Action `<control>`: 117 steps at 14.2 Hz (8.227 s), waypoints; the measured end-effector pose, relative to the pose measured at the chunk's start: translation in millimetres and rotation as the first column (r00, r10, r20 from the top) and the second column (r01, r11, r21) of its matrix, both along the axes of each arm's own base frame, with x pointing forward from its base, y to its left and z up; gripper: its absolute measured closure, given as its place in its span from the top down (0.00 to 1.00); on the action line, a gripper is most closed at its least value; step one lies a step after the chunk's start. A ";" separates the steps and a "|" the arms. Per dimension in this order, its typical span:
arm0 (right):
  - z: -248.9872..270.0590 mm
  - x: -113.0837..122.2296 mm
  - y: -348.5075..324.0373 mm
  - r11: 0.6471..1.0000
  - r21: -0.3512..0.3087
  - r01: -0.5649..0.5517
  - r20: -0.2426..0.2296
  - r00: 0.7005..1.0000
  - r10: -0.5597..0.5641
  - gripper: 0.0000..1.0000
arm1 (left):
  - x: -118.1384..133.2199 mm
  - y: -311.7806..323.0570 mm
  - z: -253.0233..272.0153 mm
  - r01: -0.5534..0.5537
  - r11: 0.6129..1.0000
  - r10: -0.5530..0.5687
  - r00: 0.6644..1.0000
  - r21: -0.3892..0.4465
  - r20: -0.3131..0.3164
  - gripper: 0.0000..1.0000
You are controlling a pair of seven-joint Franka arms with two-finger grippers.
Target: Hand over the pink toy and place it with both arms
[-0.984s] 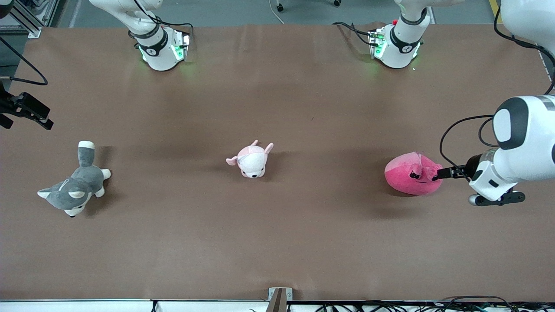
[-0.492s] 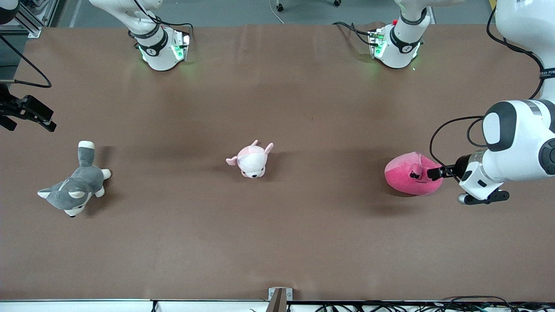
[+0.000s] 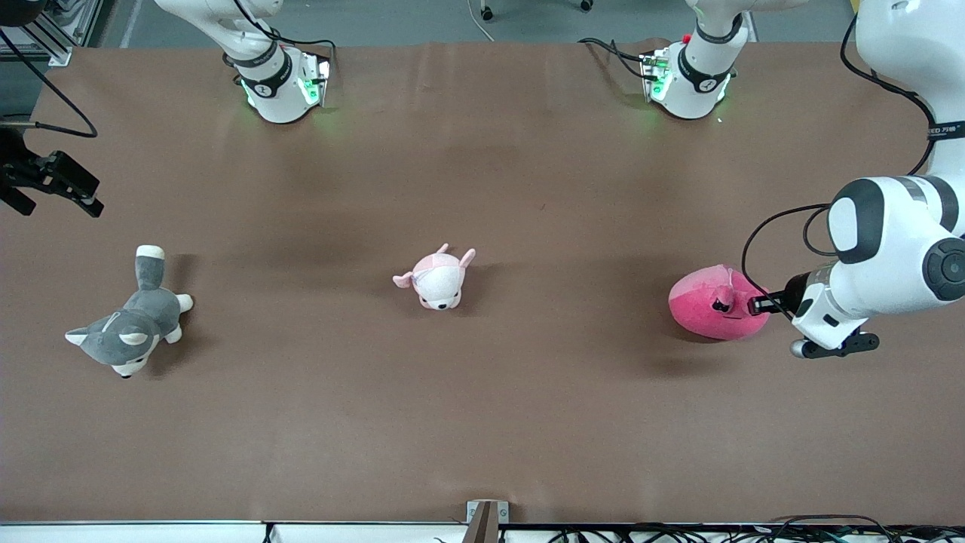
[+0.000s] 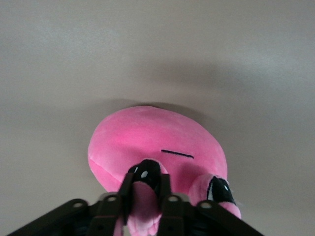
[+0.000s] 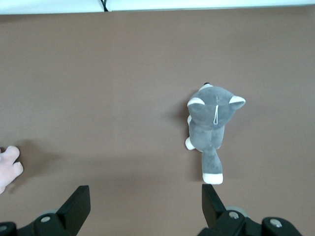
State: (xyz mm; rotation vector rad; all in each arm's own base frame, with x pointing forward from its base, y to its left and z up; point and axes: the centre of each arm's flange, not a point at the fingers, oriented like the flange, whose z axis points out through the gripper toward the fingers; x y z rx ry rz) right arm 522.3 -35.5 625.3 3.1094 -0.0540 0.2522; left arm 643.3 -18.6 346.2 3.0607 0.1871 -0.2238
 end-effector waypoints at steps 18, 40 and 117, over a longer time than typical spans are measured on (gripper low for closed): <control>-24.7 19.6 33.9 0.989 0.147 -0.022 -0.069 0.997 0.032 0.93 | -44.1 -233.4 210.4 -0.285 0.938 0.297 0.954 -0.198 0.033 0.08; -54.1 43.9 235.8 0.790 0.602 0.116 -0.275 0.959 0.068 0.67 | -171.5 -498.9 239.2 -0.188 0.847 0.265 0.960 -0.497 0.088 0.08; -296.3 107.4 28.6 0.718 0.662 -0.215 -0.275 0.822 0.499 0.07 | -93.1 -37.8 314.0 0.121 0.992 -0.125 0.981 0.032 0.151 1.00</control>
